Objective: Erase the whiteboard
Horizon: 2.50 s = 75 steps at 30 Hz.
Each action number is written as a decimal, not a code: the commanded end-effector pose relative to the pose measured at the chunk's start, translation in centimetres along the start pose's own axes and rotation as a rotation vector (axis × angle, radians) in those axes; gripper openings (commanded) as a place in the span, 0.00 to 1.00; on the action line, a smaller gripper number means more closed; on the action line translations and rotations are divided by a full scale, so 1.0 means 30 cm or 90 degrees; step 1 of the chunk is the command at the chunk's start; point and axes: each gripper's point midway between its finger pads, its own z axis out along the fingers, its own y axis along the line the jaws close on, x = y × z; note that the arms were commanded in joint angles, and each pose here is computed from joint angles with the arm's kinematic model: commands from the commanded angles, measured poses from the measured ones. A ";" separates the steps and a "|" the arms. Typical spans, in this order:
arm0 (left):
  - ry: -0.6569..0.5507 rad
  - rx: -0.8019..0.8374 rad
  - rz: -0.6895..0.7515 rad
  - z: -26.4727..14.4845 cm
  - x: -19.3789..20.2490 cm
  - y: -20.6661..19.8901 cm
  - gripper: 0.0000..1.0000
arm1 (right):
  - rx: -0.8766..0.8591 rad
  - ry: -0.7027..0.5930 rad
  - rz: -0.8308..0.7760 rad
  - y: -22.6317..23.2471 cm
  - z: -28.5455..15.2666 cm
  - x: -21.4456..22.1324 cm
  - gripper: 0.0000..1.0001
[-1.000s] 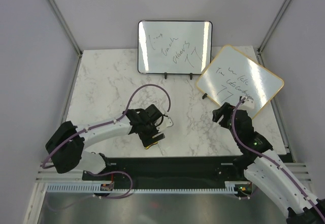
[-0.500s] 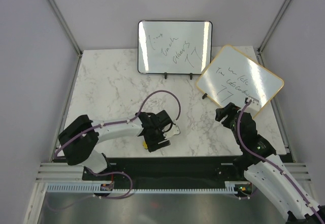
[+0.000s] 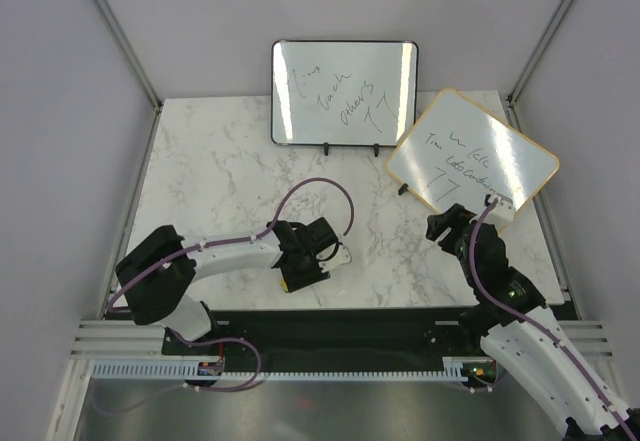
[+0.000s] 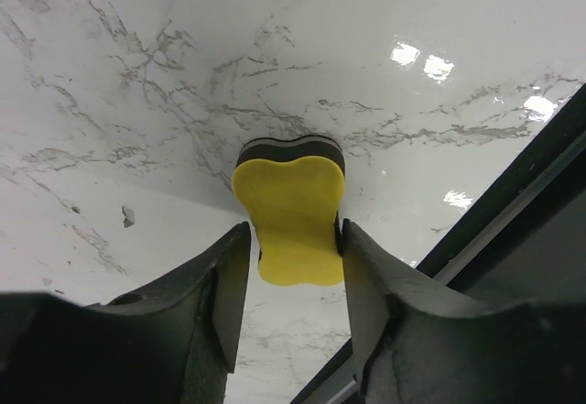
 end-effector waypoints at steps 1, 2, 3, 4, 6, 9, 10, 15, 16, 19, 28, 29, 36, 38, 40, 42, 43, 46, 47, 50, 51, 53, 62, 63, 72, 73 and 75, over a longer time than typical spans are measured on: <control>-0.002 -0.019 -0.008 0.003 -0.002 0.016 0.51 | 0.010 -0.017 0.006 -0.010 -0.005 -0.020 0.74; 0.000 -0.021 -0.008 0.006 -0.001 0.017 0.45 | 0.010 -0.019 0.006 -0.011 -0.006 -0.020 0.74; 0.001 -0.020 -0.007 0.009 -0.002 0.018 0.43 | 0.009 -0.019 0.006 -0.010 -0.007 -0.021 0.74; 0.001 -0.021 -0.009 0.009 -0.003 0.018 0.42 | 0.011 -0.017 0.005 -0.013 -0.005 -0.018 0.74; -0.005 -0.021 -0.012 0.004 -0.011 0.018 0.40 | 0.014 -0.013 0.008 -0.019 -0.003 -0.007 0.74; -0.017 -0.018 -0.014 -0.008 -0.023 0.016 0.33 | 0.034 -0.004 0.015 -0.040 0.011 0.019 0.74; -0.020 -0.017 -0.015 -0.012 -0.027 0.016 0.29 | 0.045 -0.003 0.030 -0.048 0.016 0.024 0.74; -0.039 -0.022 -0.011 -0.029 -0.049 0.023 0.04 | 0.146 0.017 0.036 -0.110 0.072 0.065 0.73; -0.046 -0.026 -0.007 -0.034 -0.058 0.028 0.03 | 0.162 0.019 0.033 -0.113 0.083 0.063 0.72; -0.084 -0.056 -0.008 -0.074 -0.108 0.071 0.02 | 0.250 0.039 -0.016 -0.144 0.143 0.076 0.62; -0.278 -0.127 -0.089 -0.276 -0.380 0.292 0.02 | 0.343 -0.001 -0.034 -0.203 0.219 0.075 0.55; -0.300 -0.132 -0.095 -0.308 -0.420 0.317 0.02 | 0.353 -0.015 -0.031 -0.211 0.227 0.060 0.54; -0.352 -0.129 -0.115 -0.350 -0.617 0.410 0.02 | 0.330 0.014 -0.035 -0.214 0.308 0.109 0.53; -0.367 -0.129 -0.123 -0.355 -0.676 0.444 0.02 | 0.317 0.009 -0.037 -0.207 0.330 0.106 0.50; -0.377 -0.131 -0.136 -0.358 -0.711 0.474 0.02 | 0.304 0.017 -0.044 -0.196 0.348 0.113 0.46; -0.392 -0.137 -0.152 -0.364 -0.758 0.523 0.02 | 0.308 0.017 -0.044 -0.198 0.356 0.109 0.45; -0.401 -0.141 -0.160 -0.371 -0.776 0.541 0.02 | 0.316 0.021 -0.045 -0.208 0.360 0.118 0.45; -0.437 -0.158 -0.170 -0.404 -0.852 0.611 0.02 | 0.331 0.037 -0.045 -0.229 0.366 0.143 0.45; -0.441 -0.160 -0.169 -0.401 -0.867 0.621 0.02 | 0.340 0.043 -0.049 -0.237 0.365 0.151 0.45; -0.464 -0.152 -0.164 -0.394 -0.937 0.641 0.02 | 0.357 0.049 -0.051 -0.248 0.373 0.162 0.45; -0.473 -0.151 -0.166 -0.398 -0.956 0.647 0.02 | 0.359 0.050 -0.052 -0.249 0.374 0.165 0.45; -0.487 -0.139 -0.167 -0.391 -1.005 0.653 0.02 | 0.369 0.052 -0.057 -0.258 0.380 0.169 0.44; -0.562 -0.095 -0.176 -0.390 -1.205 0.687 0.02 | 0.389 0.069 -0.073 -0.299 0.373 0.206 0.24; -0.569 -0.094 -0.171 -0.391 -1.222 0.688 0.02 | 0.389 0.073 -0.074 -0.301 0.370 0.211 0.19; -0.643 -0.141 -0.151 -0.389 -1.377 0.711 0.02 | 0.370 0.151 -0.072 -0.294 0.367 0.298 0.00; -0.638 -0.149 -0.153 -0.354 -1.383 0.720 0.02 | 0.373 0.158 -0.072 -0.291 0.368 0.300 0.00; -0.649 -0.159 -0.148 -0.334 -1.400 0.734 0.02 | 0.380 0.181 -0.076 -0.296 0.370 0.328 0.00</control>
